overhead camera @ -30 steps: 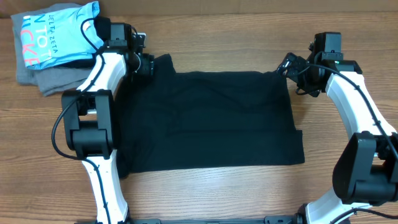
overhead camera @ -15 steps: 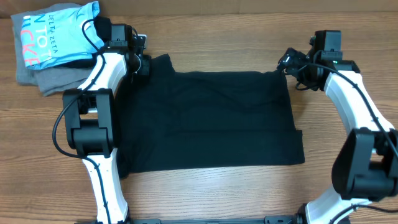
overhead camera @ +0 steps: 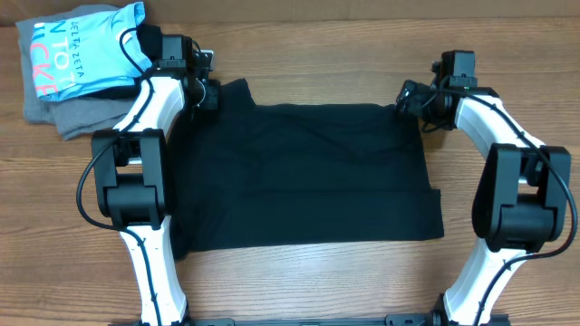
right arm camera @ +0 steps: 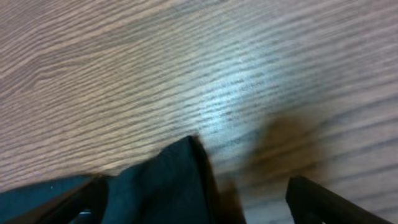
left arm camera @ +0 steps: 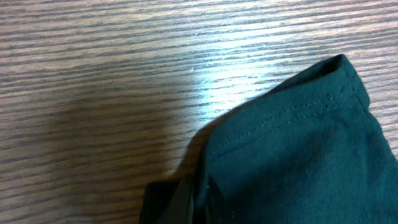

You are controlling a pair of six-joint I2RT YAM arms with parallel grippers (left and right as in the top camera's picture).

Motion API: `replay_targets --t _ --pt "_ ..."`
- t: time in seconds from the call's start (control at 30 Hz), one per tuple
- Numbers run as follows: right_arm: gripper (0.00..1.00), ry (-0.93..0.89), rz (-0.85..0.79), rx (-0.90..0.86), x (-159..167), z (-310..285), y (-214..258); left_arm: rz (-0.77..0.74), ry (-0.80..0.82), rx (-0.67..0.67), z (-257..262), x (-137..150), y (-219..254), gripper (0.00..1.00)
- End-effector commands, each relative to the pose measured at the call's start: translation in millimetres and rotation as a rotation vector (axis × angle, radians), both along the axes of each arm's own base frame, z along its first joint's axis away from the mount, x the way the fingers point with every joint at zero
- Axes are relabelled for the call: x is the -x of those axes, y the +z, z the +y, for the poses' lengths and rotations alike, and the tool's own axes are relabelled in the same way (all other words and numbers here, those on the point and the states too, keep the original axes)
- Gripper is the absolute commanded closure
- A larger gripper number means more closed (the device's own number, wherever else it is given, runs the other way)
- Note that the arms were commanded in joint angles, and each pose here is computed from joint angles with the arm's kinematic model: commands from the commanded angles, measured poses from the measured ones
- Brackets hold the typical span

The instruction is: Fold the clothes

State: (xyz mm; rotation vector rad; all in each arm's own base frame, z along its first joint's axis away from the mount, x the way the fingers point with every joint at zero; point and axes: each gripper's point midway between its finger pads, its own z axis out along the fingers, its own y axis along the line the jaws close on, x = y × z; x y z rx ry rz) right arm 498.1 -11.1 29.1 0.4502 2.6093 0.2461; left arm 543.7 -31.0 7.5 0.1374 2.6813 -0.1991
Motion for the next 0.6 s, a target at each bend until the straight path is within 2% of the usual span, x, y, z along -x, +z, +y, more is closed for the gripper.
replay_targets --t 0.0,0.07,0.27,0.57 --pt "0.10 0.027 -0.036 0.016 -11.4 -0.7 7.6 0.011 0.001 -0.014 2.0 -2.3 -8.8 0.96" --pt "0.13 0.031 -0.037 0.035 -11.7 -1.0 7.4 0.011 0.001 -0.013 1.9 -2.3 -8.8 0.96" --pt "0.12 0.076 -0.003 0.177 -7.6 -3.0 -3.3 0.012 0.000 -0.011 1.5 -2.0 -8.9 0.96" --pt "0.16 0.087 0.022 0.176 -7.5 10.7 -23.0 0.012 0.000 -0.012 1.7 -1.9 -8.9 0.96"
